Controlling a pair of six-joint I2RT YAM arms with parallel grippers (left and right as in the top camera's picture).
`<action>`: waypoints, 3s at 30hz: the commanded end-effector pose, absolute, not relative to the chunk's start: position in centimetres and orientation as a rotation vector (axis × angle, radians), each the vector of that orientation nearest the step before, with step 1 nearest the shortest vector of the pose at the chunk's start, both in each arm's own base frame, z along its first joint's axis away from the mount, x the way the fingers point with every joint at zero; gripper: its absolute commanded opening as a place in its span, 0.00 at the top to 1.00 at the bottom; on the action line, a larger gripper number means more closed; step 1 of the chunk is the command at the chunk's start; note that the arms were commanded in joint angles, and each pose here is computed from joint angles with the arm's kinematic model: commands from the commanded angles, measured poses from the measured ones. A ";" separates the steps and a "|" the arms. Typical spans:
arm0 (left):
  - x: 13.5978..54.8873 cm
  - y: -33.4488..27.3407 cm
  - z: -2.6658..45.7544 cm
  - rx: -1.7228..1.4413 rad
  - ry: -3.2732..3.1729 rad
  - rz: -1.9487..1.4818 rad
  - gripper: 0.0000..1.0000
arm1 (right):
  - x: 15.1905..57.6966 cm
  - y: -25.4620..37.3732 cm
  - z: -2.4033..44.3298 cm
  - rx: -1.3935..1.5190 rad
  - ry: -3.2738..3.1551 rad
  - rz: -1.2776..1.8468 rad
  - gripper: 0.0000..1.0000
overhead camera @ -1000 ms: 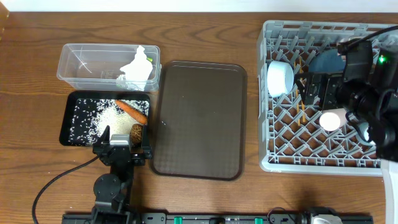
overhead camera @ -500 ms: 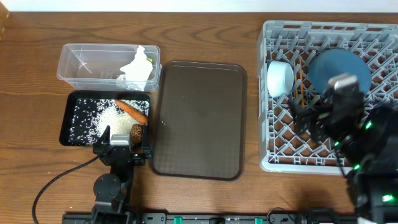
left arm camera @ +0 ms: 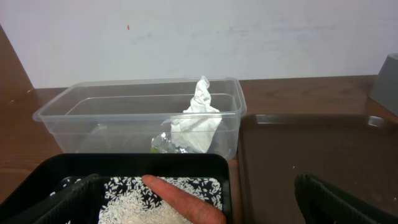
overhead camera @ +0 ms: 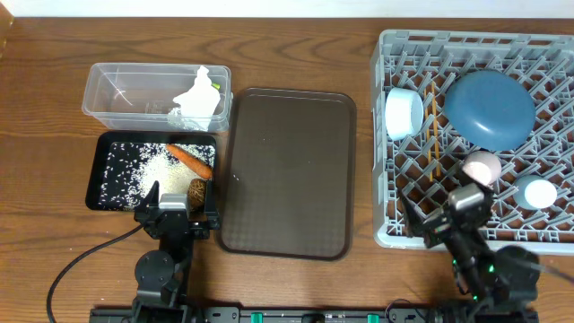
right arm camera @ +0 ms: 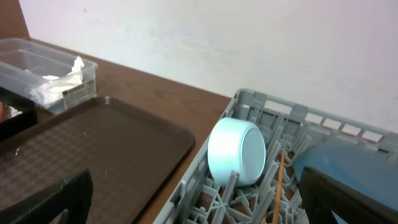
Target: Sort waste into correct bins and load items into the dishwasher rack
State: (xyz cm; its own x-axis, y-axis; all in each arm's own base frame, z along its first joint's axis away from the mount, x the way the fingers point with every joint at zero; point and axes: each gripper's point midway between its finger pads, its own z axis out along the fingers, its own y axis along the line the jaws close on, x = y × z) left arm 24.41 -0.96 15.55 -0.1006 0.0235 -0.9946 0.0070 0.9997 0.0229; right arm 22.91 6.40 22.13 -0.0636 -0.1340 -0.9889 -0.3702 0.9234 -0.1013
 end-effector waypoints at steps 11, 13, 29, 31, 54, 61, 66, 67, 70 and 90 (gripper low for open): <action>24.4 -0.7 13.8 0.013 1.722 0.026 0.02 | 22.8 6.9 18.2 -0.408 1.563 0.221 0.01; 24.4 -0.7 13.8 0.013 1.722 0.026 0.02 | 23.0 7.1 17.7 -0.418 1.544 0.227 0.01; 24.4 -0.7 13.8 0.013 1.722 0.026 0.02 | 23.2 7.1 16.5 -0.418 1.562 0.230 0.01; 24.4 -0.7 13.8 0.014 1.722 0.026 0.02 | 23.2 7.2 16.5 -0.418 1.562 0.231 0.01; 24.4 -0.7 13.8 0.013 1.722 0.026 0.02 | 23.2 7.2 16.5 -0.418 1.562 0.231 0.01; 24.4 -0.7 13.8 0.013 1.722 0.026 0.02 | 23.2 7.2 16.5 -0.418 1.562 0.231 0.01; 24.4 -0.7 13.8 0.013 1.722 0.026 0.02 | 23.2 7.2 16.4 -0.418 1.562 0.231 0.01; 24.4 -0.7 13.8 0.013 1.722 0.026 0.02 | 23.2 7.2 16.5 -0.418 1.562 0.231 0.01; 24.4 -0.7 13.8 0.014 1.722 0.026 0.02 | 23.2 7.2 16.5 -0.418 1.562 0.231 0.01; 24.4 -0.7 13.8 0.013 1.722 0.026 0.02 | 23.2 7.1 16.5 -0.418 1.562 0.230 0.01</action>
